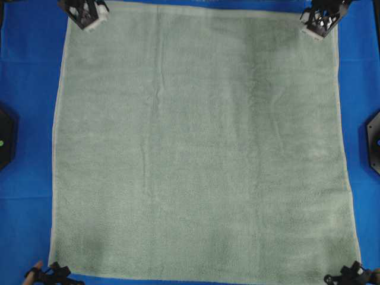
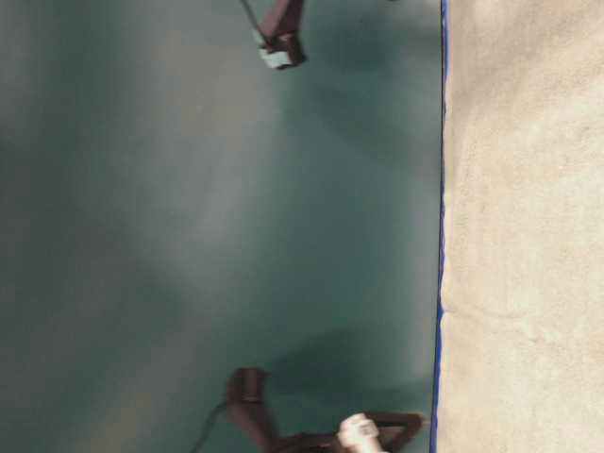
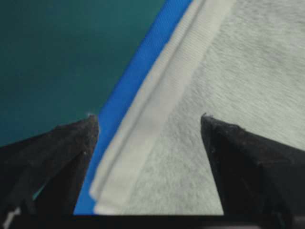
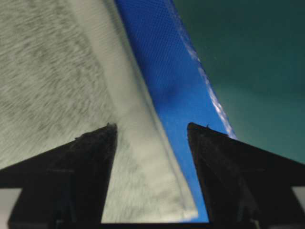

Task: Fold a bath towel.
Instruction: 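Move both grippers to the far corners of the green towel and grasp them, then lift the far corners and fold them toward the near edge with both grippers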

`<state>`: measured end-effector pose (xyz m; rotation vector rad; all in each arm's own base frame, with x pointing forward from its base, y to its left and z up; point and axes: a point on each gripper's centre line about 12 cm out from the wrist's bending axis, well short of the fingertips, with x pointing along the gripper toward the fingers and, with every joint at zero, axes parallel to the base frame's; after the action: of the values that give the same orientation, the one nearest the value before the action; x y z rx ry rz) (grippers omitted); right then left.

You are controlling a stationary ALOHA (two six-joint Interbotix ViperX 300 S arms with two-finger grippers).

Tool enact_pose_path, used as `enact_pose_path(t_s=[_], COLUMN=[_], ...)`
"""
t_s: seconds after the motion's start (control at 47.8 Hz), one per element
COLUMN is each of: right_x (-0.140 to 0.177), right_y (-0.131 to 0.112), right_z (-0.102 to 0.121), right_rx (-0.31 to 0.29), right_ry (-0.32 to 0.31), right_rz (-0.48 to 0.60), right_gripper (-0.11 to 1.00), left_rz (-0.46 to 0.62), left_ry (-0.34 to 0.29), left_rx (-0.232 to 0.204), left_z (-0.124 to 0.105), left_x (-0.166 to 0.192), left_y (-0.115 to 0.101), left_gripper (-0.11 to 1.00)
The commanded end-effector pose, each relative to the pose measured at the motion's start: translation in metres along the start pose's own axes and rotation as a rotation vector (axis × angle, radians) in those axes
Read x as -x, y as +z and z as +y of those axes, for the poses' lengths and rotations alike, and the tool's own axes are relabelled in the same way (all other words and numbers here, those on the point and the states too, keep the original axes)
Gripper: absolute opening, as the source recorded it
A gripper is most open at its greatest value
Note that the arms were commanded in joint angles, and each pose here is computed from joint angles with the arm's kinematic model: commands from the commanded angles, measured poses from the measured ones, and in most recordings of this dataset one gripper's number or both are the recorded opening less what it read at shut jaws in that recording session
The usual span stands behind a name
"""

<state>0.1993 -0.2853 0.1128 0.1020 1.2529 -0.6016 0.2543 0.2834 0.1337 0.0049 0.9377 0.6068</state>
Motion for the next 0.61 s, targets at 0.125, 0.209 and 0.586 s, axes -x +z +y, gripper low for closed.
enact_pose_path(t_s=[0.125,0.209,0.586], right_x=[-0.019,-0.021,-0.018], right_y=[-0.006,-0.009,-0.014], right_z=[-0.005,-0.006,-0.001], right_rx=[-0.028,-0.040,-0.086], right_ry=[0.006,0.006,0.024], right_rz=[0.007,0.012,0.010], right_gripper=[0.61,0.61,0.07], left_rz=[0.028,0.054,0.124], left_ry=[-0.006,-0.018,-0.046], left_rx=[0.005,0.003,0.000], left_z=[0.000,-0.003,-0.006], left_x=[-0.017,-0.016,-0.012], left_y=[-0.010,-0.014,-0.021], left_gripper=[0.80,0.76,0.04])
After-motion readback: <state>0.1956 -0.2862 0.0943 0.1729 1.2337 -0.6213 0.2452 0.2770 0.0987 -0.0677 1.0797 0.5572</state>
